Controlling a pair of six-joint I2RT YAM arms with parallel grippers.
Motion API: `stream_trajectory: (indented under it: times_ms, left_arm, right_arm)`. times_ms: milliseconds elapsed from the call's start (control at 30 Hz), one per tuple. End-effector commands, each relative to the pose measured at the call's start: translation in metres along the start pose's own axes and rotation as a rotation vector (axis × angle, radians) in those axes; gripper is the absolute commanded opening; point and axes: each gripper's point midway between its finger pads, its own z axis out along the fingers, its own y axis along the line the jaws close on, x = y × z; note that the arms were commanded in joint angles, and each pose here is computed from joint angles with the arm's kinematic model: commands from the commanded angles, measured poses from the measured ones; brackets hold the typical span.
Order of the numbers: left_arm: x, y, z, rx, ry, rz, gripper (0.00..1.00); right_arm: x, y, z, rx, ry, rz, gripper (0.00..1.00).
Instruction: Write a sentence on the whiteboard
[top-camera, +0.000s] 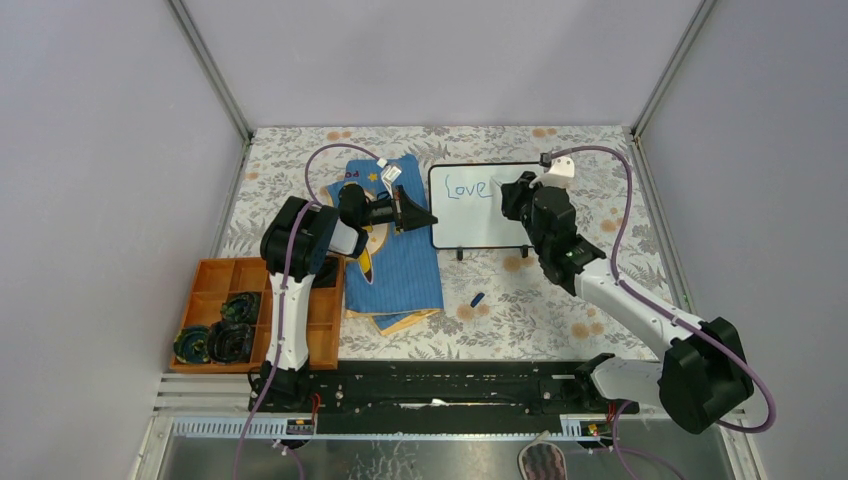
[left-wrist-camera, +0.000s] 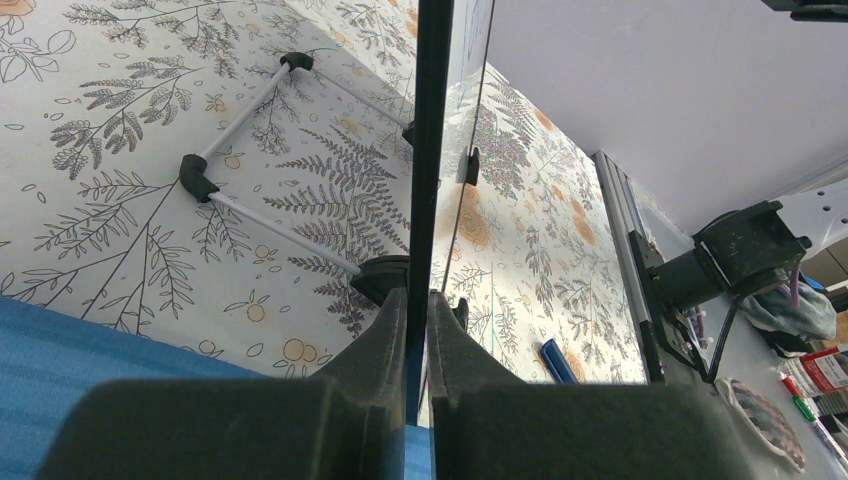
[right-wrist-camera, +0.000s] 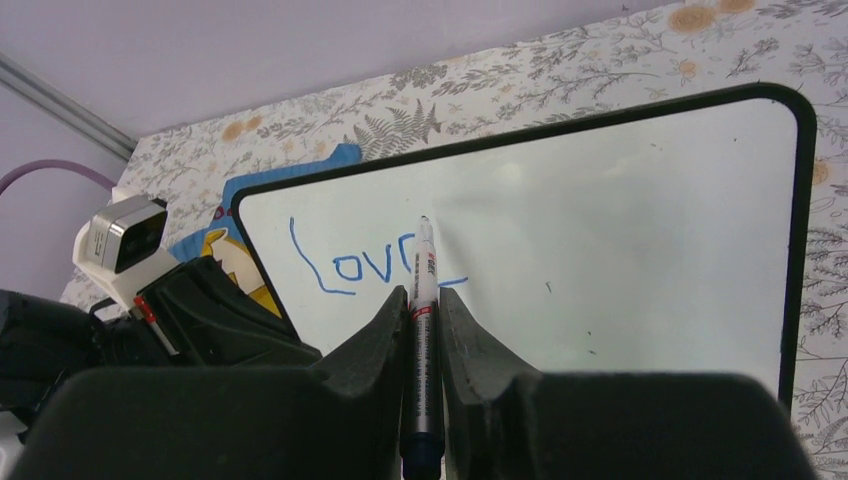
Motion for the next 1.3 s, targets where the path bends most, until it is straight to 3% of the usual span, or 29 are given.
stream_trajectory:
  times_ms: [0, 700, 1267]
  left_arm:
    - [0.011, 0.011, -0.01, -0.048, 0.017, -0.038, 0.0]
    - [0.013, 0.013, -0.01, -0.048, 0.018, -0.043, 0.0]
    - [0.013, 0.013, -0.01, -0.055, 0.024, -0.04, 0.0]
  right_arm:
    - [-0.042, 0.004, 0.009, 0.026, -0.116, 0.04, 0.0]
    - [-0.024, -0.019, 0.019, 0.116, -0.082, 0.014, 0.0]
    - [0.004, -0.025, 0.006, 0.089, -0.002, -0.005, 0.0]
